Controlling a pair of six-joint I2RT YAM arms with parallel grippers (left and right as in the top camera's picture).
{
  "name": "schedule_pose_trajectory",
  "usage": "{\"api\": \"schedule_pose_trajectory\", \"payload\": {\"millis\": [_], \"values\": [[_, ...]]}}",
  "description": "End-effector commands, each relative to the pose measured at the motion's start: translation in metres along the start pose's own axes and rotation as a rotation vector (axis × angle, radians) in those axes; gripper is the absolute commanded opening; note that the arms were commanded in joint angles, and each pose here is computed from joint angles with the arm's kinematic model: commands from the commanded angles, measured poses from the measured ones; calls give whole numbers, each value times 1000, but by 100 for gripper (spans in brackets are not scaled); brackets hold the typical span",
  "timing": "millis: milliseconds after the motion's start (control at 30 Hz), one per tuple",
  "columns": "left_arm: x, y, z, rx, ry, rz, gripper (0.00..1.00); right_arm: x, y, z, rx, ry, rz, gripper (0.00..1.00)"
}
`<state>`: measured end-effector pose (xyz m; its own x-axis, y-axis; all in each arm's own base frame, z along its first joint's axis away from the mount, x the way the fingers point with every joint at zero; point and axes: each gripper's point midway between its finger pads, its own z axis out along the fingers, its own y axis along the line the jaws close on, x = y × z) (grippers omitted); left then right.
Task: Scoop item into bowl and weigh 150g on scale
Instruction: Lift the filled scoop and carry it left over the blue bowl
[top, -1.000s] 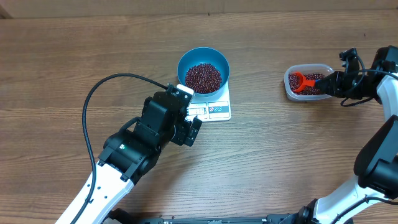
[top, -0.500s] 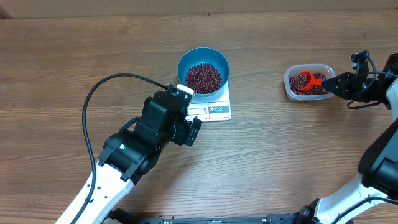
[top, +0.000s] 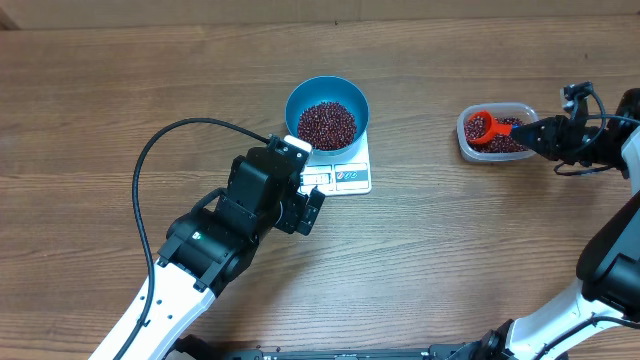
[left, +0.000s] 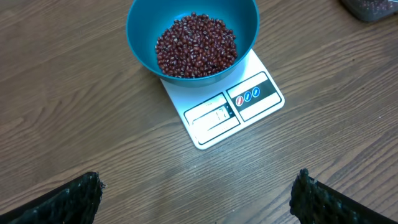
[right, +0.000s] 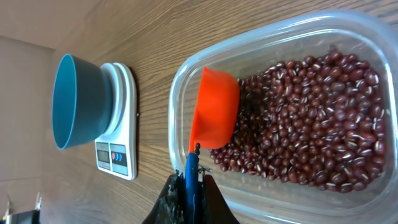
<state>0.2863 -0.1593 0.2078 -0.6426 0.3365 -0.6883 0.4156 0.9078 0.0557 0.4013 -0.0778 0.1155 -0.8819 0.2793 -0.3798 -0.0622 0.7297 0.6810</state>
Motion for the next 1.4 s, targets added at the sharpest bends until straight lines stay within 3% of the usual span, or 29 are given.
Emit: {"api": "schedule_pose_trajectory", "payload": {"millis": [0, 700, 1133, 1367], "values": [[0, 2, 1, -12, 2, -5, 100, 0, 0, -1, -38, -15, 13, 4], [0, 2, 1, -12, 2, -5, 99, 1, 9, -31, -191, -94, 87, 4], [0, 2, 1, -12, 2, -5, 100, -1, 63, -42, -464, -142, 145, 4], [0, 2, 1, -12, 2, -5, 99, 1, 117, -14, -602, -92, 24, 4]]}}
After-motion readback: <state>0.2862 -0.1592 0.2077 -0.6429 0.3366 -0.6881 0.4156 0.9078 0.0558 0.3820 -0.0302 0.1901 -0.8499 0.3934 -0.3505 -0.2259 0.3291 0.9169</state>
